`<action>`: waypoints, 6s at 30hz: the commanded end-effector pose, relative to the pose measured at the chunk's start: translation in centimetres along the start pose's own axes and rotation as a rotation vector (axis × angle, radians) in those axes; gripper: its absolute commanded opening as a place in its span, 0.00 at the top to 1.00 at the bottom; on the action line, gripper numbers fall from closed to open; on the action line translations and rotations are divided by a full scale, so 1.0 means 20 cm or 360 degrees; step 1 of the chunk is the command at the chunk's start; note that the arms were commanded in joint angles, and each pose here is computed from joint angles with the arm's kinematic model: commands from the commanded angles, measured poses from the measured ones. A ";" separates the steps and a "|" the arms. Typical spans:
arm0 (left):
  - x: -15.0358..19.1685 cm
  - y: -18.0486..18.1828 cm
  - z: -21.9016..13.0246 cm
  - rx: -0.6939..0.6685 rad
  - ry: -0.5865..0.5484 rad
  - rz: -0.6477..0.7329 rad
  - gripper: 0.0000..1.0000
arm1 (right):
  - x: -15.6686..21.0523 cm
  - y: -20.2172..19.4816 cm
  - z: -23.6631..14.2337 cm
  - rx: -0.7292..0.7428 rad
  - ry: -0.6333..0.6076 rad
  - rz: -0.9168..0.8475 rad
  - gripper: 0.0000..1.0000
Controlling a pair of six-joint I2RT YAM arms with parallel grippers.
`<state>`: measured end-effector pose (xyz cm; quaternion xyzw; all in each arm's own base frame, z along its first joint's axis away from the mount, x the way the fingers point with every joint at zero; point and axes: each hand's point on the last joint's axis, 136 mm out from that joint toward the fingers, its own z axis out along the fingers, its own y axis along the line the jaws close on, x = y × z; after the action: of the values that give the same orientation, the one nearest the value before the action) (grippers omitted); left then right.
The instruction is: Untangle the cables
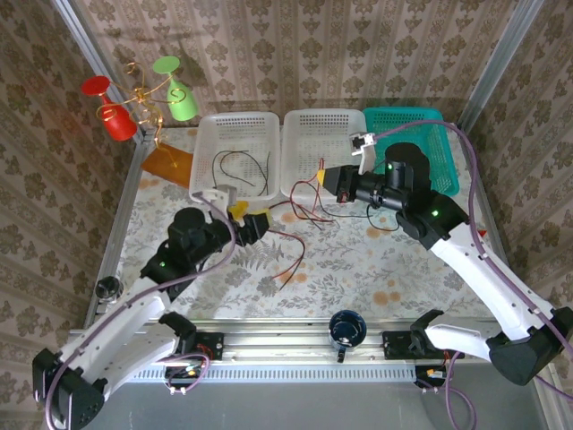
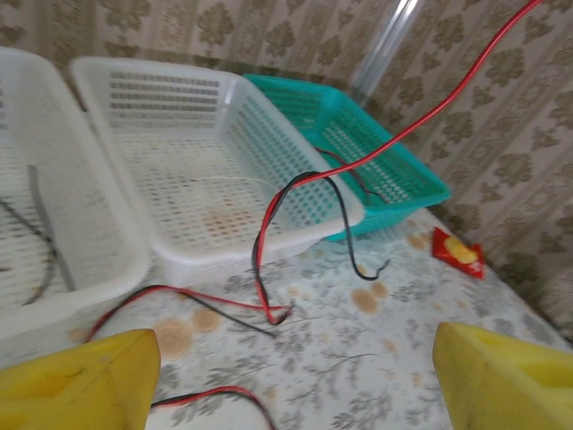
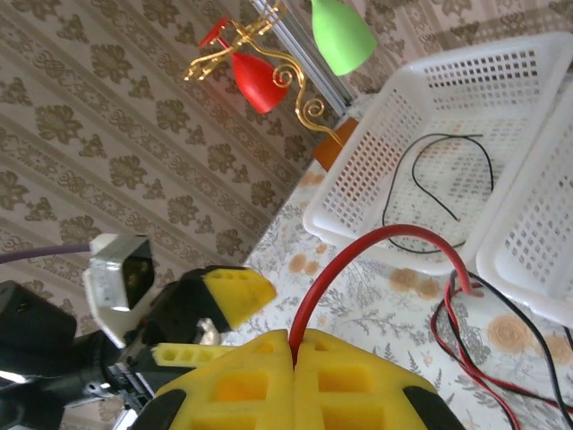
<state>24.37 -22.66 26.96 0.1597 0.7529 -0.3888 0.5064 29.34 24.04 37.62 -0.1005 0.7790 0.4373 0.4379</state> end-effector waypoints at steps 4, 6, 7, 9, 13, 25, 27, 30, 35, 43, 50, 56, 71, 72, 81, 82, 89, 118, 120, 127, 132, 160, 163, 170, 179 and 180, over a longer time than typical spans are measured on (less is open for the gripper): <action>-0.15 -0.22 0.08 0.0315 -0.0107 0.0055 0.21 | -0.15 0.13 -0.03 -0.0168 -0.0132 -0.0038 1.00; -0.15 -0.23 0.10 0.0286 -0.0119 0.0167 0.20 | -0.19 0.16 -0.03 -0.0202 -0.0164 -0.0038 1.00; -0.15 -0.24 0.12 0.0290 -0.0129 0.0183 0.20 | -0.21 0.18 -0.03 -0.0219 -0.0182 -0.0041 1.00; -0.15 -0.25 0.14 0.0344 -0.0174 0.0151 0.19 | -0.25 0.21 -0.04 -0.0245 -0.0221 -0.0043 1.00; -0.21 -0.29 0.19 0.0454 -0.0372 0.0074 0.19 | -0.34 0.24 -0.06 -0.0252 -0.0304 -0.0023 1.00; -0.29 -0.47 0.35 0.0695 -0.0498 0.0010 0.19 | -0.53 0.38 -0.15 -0.0320 -0.0545 0.0012 1.00; -0.31 -0.49 0.37 0.0723 -0.0534 -0.0006 0.19 | -0.56 0.42 -0.17 -0.0336 -0.0592 0.0000 1.00; -0.35 -0.54 0.37 0.0761 -0.0585 -0.0010 0.20 | -0.60 0.44 -0.18 -0.0337 -0.0654 0.0000 1.00; -0.35 -0.59 0.34 0.0725 -0.0593 0.0051 0.21 | -0.63 0.45 -0.15 -0.0342 -0.0673 0.0007 1.00; -0.30 -0.72 0.30 0.0652 -0.0636 0.0268 0.22 | -0.64 0.44 -0.12 -0.0328 -0.0708 0.0007 1.00; -0.25 -0.79 0.30 0.0518 -0.0660 0.0459 0.21 | -0.65 0.43 -0.11 -0.0311 -0.0708 -0.0004 1.00; -0.13 -0.98 0.34 0.0694 -0.0585 0.0609 0.21 | -0.65 0.44 -0.11 -0.0315 -0.0717 -0.0011 1.00; -0.14 -0.69 0.66 0.0328 -0.0600 0.0477 0.20 | -0.65 0.53 -0.18 -0.0377 -0.0741 -0.0031 1.00; -0.15 -0.65 0.67 0.0286 -0.0606 0.0467 0.20 | -0.65 0.53 -0.19 -0.0383 -0.0742 -0.0033 1.00; -0.21 -0.43 0.74 0.0183 -0.0645 0.0454 0.20 | -0.63 0.59 -0.21 -0.0421 -0.0733 -0.0043 1.00; -0.23 -0.41 0.75 0.0194 -0.0655 0.0451 0.20 | -0.63 0.59 -0.21 -0.0424 -0.0732 -0.0043 1.00; -0.32 -0.45 0.81 0.0458 -0.0628 0.0450 0.25 | -0.61 0.63 -0.23 -0.0422 -0.0721 -0.0073 1.00; -0.12 -0.34 0.09 0.0262 0.0143 0.0709 1.00 | -0.61 -0.10 -0.42 0.0400 -0.0901 -0.0027 1.00; -0.11 -0.32 0.02 0.0254 0.0173 0.0698 1.00 | -0.60 -0.16 -0.44 0.0445 -0.0918 0.0019 1.00; -0.08 -0.33 -0.17 0.0312 0.0306 0.0644 1.00 | -0.57 -0.35 -0.50 0.0624 -0.0953 0.0110 1.00; -0.08 -0.26 -0.25 0.0205 0.0343 0.0652 1.00 | -0.54 -0.48 -0.59 0.0788 -0.0983 0.0140 1.00; -0.36 0.51 -0.86 -0.1317 -0.0204 0.0304 1.00 | -0.42 -0.69 -1.12 0.1259 -0.1184 0.0144 1.00; -0.37 0.54 -0.94 -0.1431 -0.0318 0.0246 1.00 | -0.42 -0.69 -1.14 0.1277 -0.1195 0.0133 1.00; -0.38 0.56 -1.11 -0.1585 -0.0577 0.0160 1.00 | -0.41 -0.70 -1.17 0.1304 -0.1210 0.0133 1.00; -0.38 0.48 -0.92 -0.1313 -0.0334 0.0222 1.00 | -0.53 -0.61 -1.14 0.1195 -0.1212 0.0046 1.00; -0.38 0.47 -0.90 -0.1285 -0.0309 0.0229 1.00 | -0.58 -0.58 -1.14 0.1177 -0.1216 0.0012 1.00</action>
<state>22.05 -0.70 32.19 -0.0674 0.7758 -0.0183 0.6271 29.05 -3.46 41.45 0.2587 0.6847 0.1372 0.6674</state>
